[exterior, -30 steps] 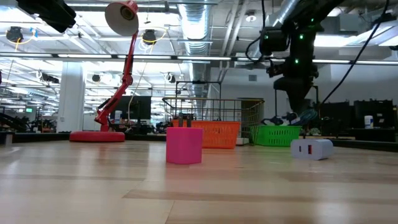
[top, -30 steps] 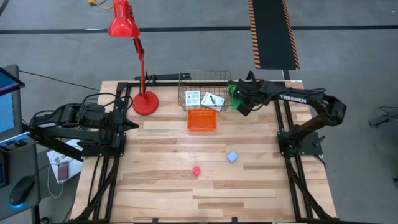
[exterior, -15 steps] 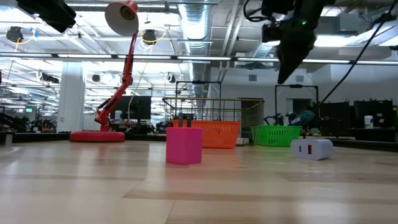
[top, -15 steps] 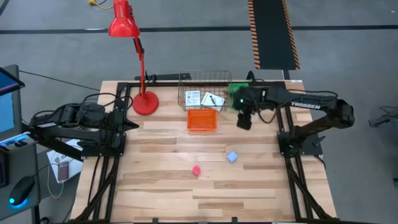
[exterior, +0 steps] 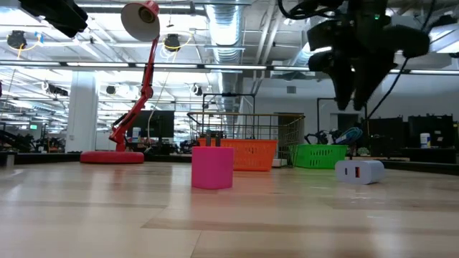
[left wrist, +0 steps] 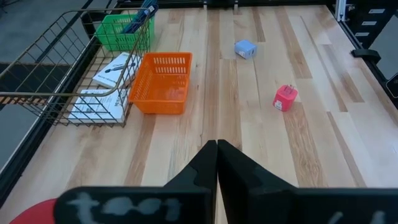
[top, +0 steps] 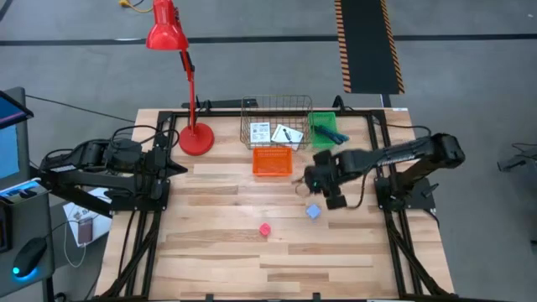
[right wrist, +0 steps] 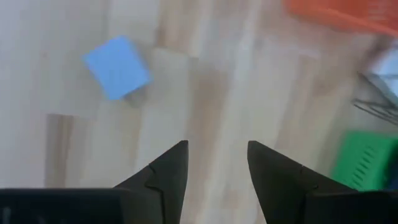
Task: Pick and place items into bin
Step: Put the blue charger adapter into the orange bin
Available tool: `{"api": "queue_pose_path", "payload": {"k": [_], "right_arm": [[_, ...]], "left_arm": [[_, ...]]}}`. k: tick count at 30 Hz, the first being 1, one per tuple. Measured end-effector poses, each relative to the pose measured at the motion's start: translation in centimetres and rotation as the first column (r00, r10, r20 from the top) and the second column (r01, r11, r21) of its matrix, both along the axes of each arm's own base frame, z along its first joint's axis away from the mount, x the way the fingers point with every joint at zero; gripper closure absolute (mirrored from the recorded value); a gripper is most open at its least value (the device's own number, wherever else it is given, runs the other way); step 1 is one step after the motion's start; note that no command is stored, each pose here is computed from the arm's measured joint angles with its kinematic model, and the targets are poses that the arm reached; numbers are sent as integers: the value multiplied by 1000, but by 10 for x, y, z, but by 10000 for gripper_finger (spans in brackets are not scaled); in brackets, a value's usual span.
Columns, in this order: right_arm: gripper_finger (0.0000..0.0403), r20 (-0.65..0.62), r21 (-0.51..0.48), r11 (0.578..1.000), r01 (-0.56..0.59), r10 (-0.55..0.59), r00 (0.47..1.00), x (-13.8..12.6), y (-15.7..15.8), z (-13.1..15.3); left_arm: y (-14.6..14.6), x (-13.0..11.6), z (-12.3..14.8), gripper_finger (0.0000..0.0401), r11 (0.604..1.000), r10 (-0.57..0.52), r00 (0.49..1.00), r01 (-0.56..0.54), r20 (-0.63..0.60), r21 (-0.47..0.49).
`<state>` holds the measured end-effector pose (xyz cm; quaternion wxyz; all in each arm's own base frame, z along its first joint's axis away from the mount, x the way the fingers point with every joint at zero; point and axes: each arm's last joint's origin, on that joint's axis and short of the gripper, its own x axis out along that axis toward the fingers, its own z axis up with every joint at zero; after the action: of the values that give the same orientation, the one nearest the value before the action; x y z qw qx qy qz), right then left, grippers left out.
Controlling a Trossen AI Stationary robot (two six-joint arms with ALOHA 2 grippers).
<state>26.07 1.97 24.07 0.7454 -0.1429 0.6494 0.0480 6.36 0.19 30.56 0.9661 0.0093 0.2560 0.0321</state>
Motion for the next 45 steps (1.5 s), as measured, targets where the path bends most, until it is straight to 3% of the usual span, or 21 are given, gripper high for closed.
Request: {"api": "queue_pose_path", "payload": {"k": [9, 21, 41, 45], "right_arm": [[226, -90, -8, 994, -109, 108, 990, 14, 44, -35], [161, -87, -10, 986, -169, 168, 982, 27, 66, -61], [159, -164, -15, 980, -199, 194, 967, 44, 78, -109], [178, -186, -17, 981, -191, 185, 965, 44, 77, -114]], "left_arm": [[0, 0, 0, 401, 1000, 2, 1000, -2, 0, -3], [0, 0, 0, 401, 1000, 4, 1000, -4, 0, -6], [0, 0, 0, 401, 1000, 0, 1000, 0, 0, 1], [0, 0, 0, 401, 1000, 4, 1000, -4, 0, -6]]}}
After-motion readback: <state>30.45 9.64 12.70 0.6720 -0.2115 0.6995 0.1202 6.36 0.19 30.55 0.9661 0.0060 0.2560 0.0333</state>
